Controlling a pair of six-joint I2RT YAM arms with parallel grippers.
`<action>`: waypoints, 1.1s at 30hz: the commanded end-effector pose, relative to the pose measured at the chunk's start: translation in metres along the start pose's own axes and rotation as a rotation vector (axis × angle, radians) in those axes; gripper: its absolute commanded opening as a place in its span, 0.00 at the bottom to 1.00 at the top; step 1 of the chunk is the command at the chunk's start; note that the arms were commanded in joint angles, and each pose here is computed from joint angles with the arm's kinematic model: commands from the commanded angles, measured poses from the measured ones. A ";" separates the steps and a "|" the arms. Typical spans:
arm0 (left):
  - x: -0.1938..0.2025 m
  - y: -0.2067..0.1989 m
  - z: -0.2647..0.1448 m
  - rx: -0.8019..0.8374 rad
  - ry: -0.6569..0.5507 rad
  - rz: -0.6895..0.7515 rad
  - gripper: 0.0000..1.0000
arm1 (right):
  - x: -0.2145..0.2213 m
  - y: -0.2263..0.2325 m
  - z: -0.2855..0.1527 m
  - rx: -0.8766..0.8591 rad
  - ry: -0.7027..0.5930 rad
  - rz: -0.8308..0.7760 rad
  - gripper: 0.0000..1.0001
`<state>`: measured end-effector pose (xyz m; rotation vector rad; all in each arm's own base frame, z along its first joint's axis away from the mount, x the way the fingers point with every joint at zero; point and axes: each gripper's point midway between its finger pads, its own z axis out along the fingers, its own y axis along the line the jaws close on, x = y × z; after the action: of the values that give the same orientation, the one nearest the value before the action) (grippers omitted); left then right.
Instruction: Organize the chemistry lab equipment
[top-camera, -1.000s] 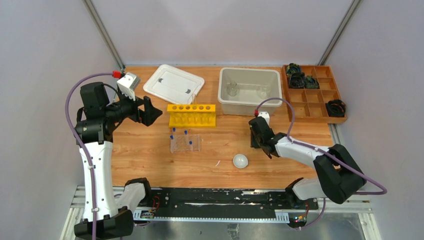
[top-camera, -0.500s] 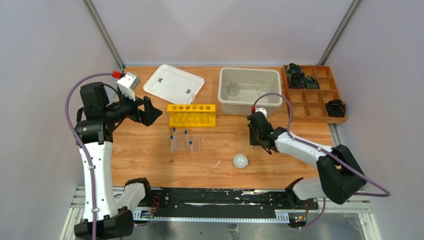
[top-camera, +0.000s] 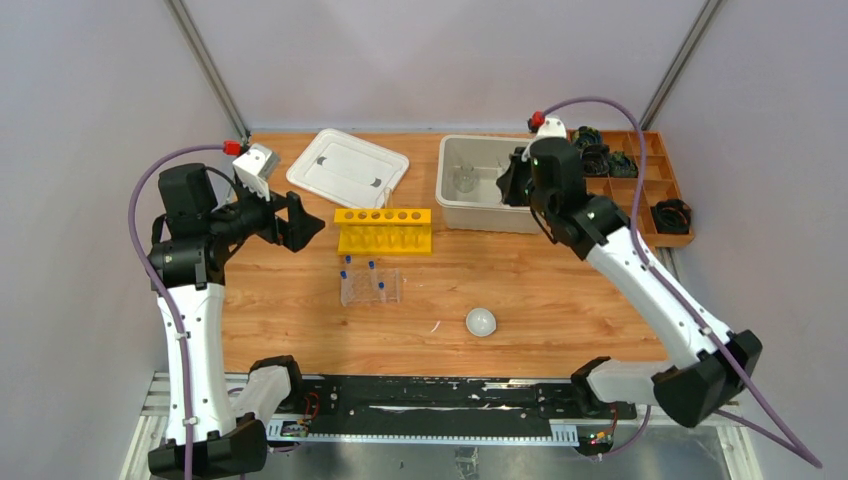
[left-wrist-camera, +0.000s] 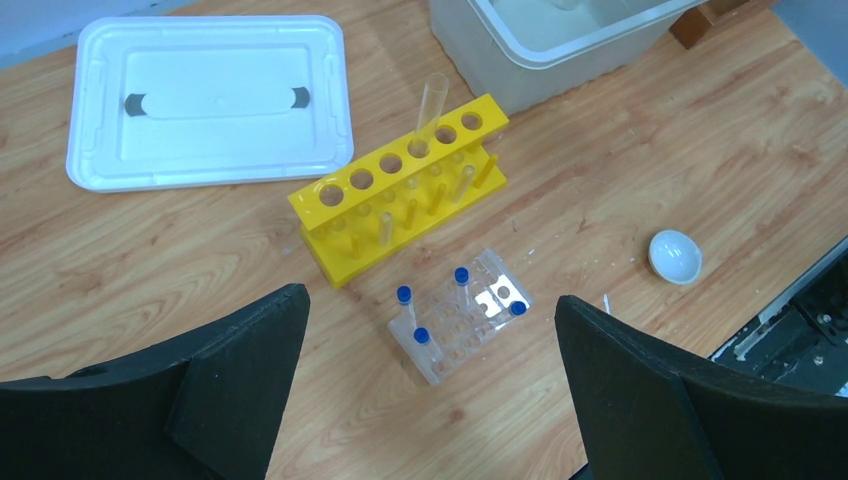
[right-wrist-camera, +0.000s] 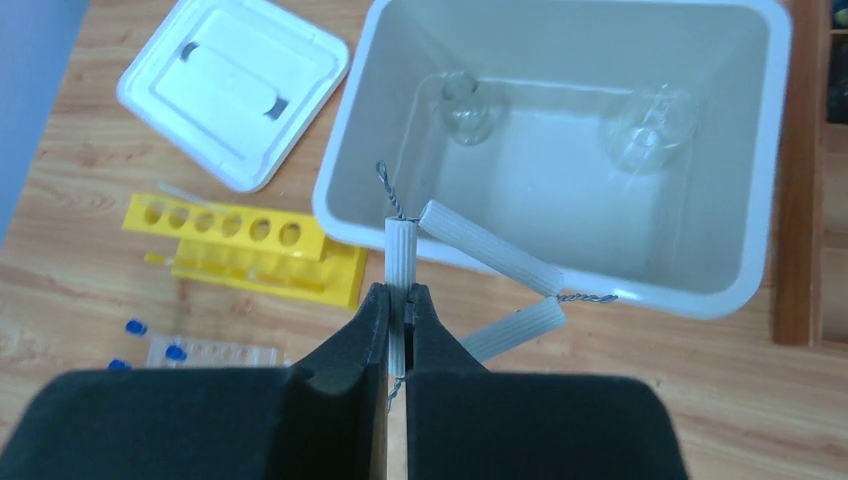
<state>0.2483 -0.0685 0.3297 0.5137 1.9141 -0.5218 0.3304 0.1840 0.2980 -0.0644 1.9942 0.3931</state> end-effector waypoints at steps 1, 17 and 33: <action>-0.015 -0.006 -0.007 0.002 -0.041 0.038 1.00 | -0.004 -0.036 0.029 0.133 0.079 -0.014 0.00; -0.020 -0.008 -0.013 -0.015 -0.058 0.068 1.00 | 0.042 -0.115 0.135 0.423 0.250 0.234 0.00; -0.014 -0.006 -0.011 -0.016 -0.046 0.065 1.00 | 0.119 -0.143 0.157 0.552 0.409 0.257 0.25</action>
<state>0.2437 -0.0693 0.3401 0.5246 1.8819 -0.5013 0.4495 0.1236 0.1078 0.4588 2.4331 0.0326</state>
